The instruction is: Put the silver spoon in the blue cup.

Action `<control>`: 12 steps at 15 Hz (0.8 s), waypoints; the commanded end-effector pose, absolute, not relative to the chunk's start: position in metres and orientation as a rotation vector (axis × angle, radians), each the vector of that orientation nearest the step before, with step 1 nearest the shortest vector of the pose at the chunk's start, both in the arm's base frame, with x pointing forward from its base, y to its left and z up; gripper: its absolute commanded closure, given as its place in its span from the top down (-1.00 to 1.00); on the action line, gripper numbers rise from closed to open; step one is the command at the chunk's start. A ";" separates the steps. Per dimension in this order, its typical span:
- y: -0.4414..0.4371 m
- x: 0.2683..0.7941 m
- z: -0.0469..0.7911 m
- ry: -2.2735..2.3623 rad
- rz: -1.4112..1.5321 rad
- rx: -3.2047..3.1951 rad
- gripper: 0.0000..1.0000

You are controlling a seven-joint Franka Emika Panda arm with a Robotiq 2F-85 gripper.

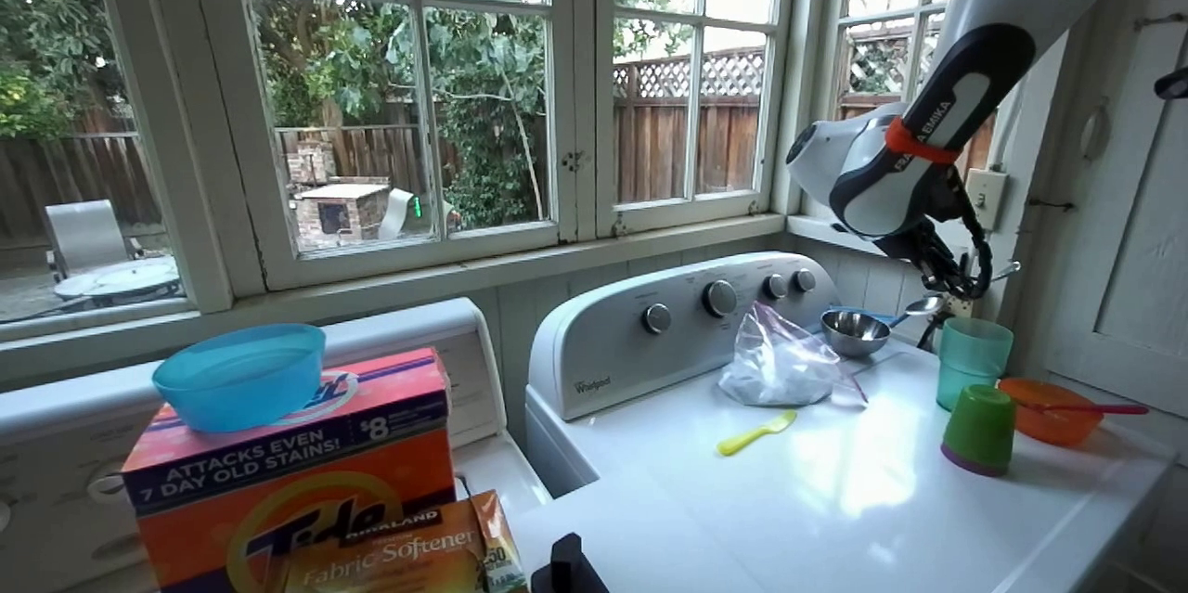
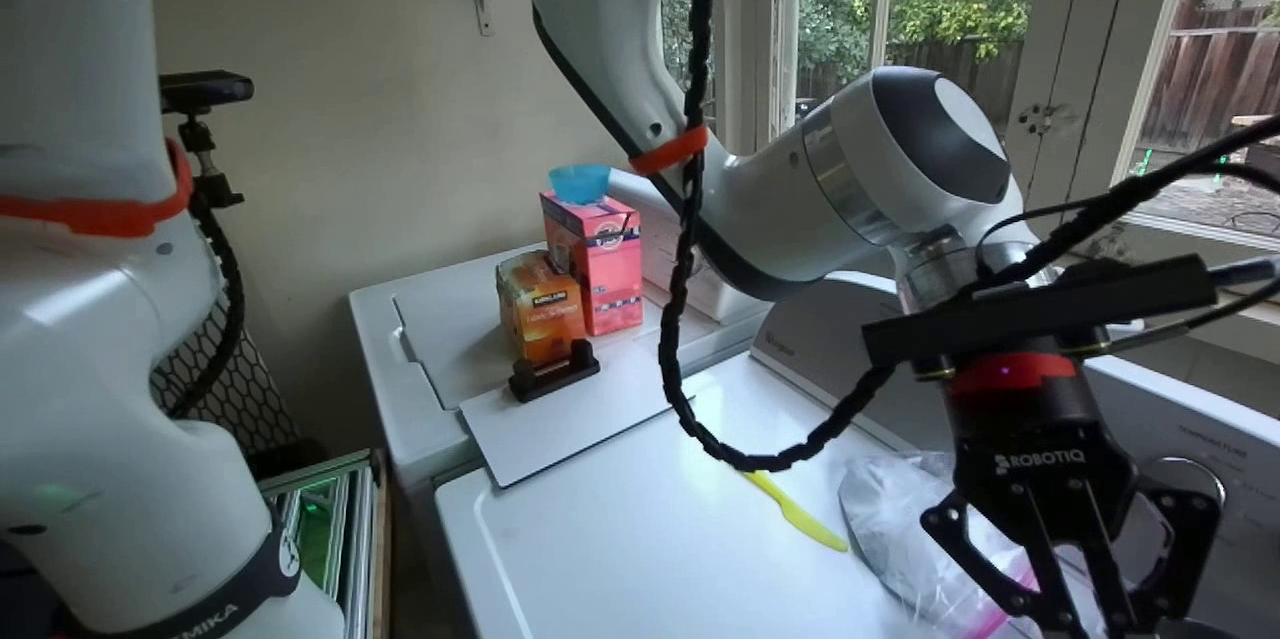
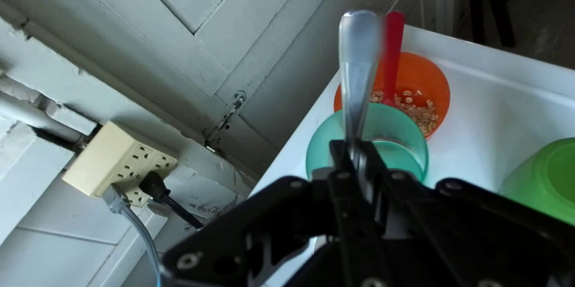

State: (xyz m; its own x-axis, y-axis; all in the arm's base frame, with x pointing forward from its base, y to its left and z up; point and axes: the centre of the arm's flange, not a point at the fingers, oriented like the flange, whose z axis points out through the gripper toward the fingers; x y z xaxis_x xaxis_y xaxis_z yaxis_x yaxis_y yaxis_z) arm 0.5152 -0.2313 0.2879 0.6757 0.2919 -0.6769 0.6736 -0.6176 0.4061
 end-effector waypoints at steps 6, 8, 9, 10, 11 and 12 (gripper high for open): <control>-0.257 0.513 0.291 0.706 -0.782 2.401 -0.95; -0.264 0.507 0.294 0.728 -0.734 2.481 -0.95; -0.265 0.506 0.296 0.744 -0.706 2.499 -0.95; -0.266 0.506 0.298 0.741 -0.683 2.511 -0.95; -0.262 0.508 0.290 0.718 -0.734 2.463 -0.95; -0.265 0.508 0.292 0.718 -0.728 2.466 -0.81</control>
